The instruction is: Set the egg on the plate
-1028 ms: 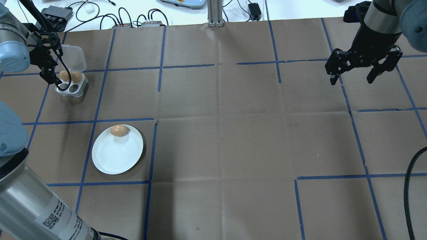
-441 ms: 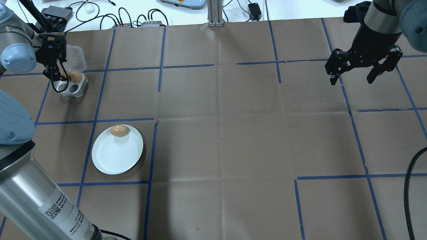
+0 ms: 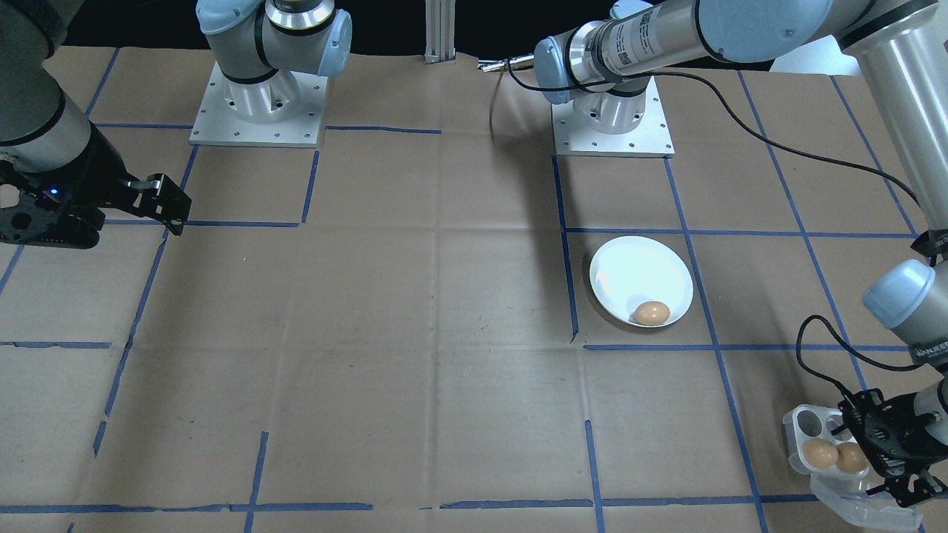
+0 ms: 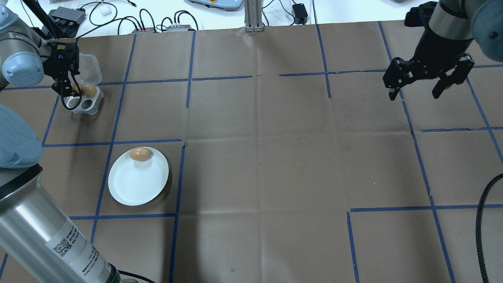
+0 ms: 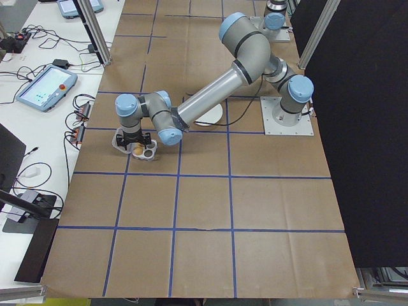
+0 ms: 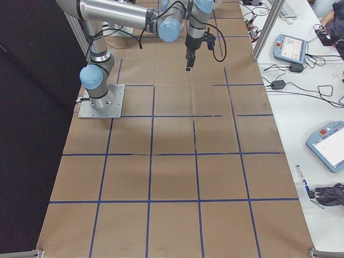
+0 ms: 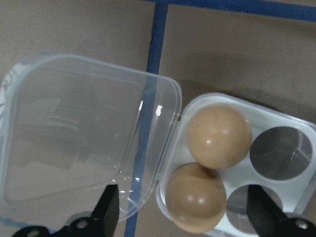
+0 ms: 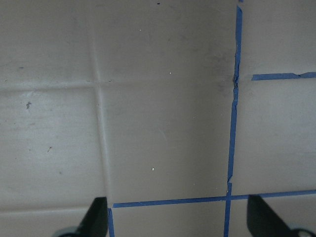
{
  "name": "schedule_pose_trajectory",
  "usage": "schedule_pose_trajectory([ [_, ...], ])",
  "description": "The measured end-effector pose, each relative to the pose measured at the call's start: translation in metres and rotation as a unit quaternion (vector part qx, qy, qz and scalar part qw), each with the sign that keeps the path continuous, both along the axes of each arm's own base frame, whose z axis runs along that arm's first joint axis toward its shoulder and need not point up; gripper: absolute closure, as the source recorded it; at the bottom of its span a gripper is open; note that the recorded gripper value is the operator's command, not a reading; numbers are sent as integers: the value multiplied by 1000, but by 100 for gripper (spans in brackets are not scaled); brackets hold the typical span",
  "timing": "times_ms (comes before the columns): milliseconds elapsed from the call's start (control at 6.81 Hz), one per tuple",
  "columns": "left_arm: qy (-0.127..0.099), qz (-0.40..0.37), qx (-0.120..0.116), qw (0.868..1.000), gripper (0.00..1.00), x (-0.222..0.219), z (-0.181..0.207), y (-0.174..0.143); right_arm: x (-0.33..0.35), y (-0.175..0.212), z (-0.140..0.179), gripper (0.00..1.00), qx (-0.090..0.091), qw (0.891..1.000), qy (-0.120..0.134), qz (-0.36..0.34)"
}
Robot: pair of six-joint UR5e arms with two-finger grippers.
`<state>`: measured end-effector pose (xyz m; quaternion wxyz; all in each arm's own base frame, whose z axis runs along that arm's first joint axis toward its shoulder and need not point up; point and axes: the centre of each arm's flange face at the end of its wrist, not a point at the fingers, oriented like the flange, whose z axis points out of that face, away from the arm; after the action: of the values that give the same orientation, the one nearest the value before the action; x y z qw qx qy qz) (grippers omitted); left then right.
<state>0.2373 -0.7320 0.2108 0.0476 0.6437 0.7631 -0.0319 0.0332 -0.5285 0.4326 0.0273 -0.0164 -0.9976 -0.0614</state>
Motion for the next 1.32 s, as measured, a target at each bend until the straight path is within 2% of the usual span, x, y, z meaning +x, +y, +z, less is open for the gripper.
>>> schedule_pose_trajectory([
  [294, 11, 8, 2, 1000, 31, 11, -9, 3, 0, 0, 0, 0, 0, 1000, 0, 0],
  [588, 16, 10, 2, 1000, 44, 12, -10, 4, 0, 0, 0, 0, 0, 1000, 0, 0],
  [1028, 17, 10, 1, 1000, 90, 10, -5, 4, 0, 0, 0, 0, 0, 1000, 0, 0],
  [1175, 15, 10, 0, 1000, 99, 9, -2, 5, 0, 0, 0, 0, 0, 1000, 0, 0],
  [1322, 14, 10, -2, 1000, 100, 9, 2, 5, 0, 0, 0, 0, 0, 1000, 0, 0],
])
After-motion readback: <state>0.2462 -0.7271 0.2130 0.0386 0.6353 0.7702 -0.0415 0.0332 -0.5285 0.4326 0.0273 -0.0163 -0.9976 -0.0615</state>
